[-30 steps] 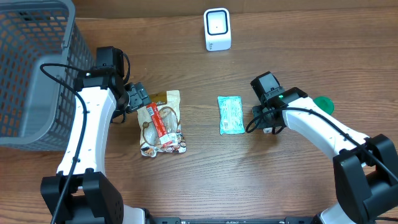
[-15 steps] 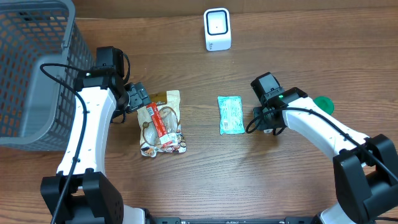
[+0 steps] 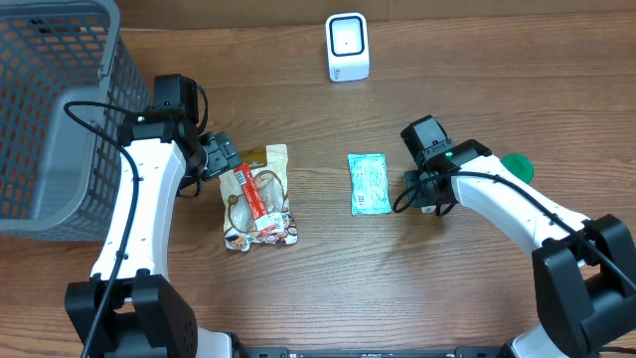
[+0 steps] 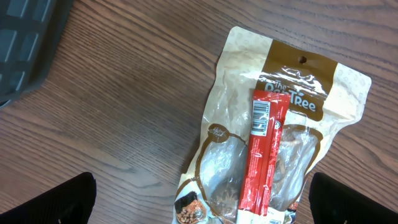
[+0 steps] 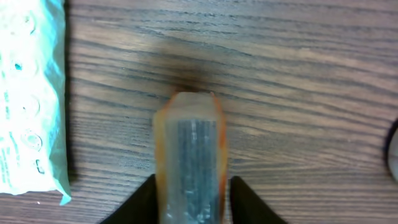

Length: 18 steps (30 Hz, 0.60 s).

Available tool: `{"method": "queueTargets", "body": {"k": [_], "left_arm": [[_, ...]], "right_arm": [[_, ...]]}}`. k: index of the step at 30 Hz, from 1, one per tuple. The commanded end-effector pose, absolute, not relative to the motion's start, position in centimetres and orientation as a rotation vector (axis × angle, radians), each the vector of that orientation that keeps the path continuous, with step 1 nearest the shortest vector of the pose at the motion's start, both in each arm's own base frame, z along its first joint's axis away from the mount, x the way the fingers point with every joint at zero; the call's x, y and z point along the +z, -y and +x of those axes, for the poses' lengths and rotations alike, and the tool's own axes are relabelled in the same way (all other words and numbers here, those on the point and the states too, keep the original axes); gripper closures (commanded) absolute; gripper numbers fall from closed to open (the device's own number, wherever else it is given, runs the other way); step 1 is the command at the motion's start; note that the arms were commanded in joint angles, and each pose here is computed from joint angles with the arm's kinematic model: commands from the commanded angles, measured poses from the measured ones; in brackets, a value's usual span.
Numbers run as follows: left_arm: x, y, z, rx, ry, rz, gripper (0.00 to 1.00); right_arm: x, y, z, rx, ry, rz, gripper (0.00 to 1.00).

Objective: Scan the item barcode

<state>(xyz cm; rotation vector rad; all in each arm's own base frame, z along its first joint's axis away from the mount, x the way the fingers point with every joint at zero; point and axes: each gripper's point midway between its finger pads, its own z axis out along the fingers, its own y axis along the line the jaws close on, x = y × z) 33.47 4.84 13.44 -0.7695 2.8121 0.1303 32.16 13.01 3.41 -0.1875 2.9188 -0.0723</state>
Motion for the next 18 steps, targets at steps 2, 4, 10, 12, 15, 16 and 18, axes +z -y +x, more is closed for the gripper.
{"method": "queueTargets", "body": {"k": [2, 4, 10, 12, 15, 16, 18], "left_arm": [[14.0, -5.0, 33.8, 0.137, -2.789, -0.782, 0.00], [14.0, -5.0, 33.8, 0.137, -2.789, -0.782, 0.00], [14.0, -5.0, 33.8, 0.137, -2.789, -0.782, 0.00], [14.0, -5.0, 33.8, 0.137, -2.789, -0.782, 0.00], [14.0, -5.0, 33.8, 0.137, -2.789, -0.782, 0.00], [14.0, -5.0, 33.8, 0.136, -2.789, -0.782, 0.00], [14.0, -5.0, 33.8, 0.137, -2.789, -0.782, 0.00]], "right_arm": [[3.7, -12.8, 32.3, -0.079, -2.902, -0.185, 0.57], [3.8, -12.9, 32.5, -0.075, -2.894, -0.184, 0.57], [3.7, -13.1, 32.7, -0.068, -2.884, -0.182, 0.56], [3.5, -13.0, 32.7, -0.071, -2.890, -0.183, 0.56], [2.8, -13.0, 32.5, -0.084, -2.910, -0.187, 0.56], [2.6, -12.9, 32.5, -0.087, -2.915, -0.188, 0.56], [2.3, -12.9, 32.4, -0.092, -2.922, -0.189, 0.57]]}}
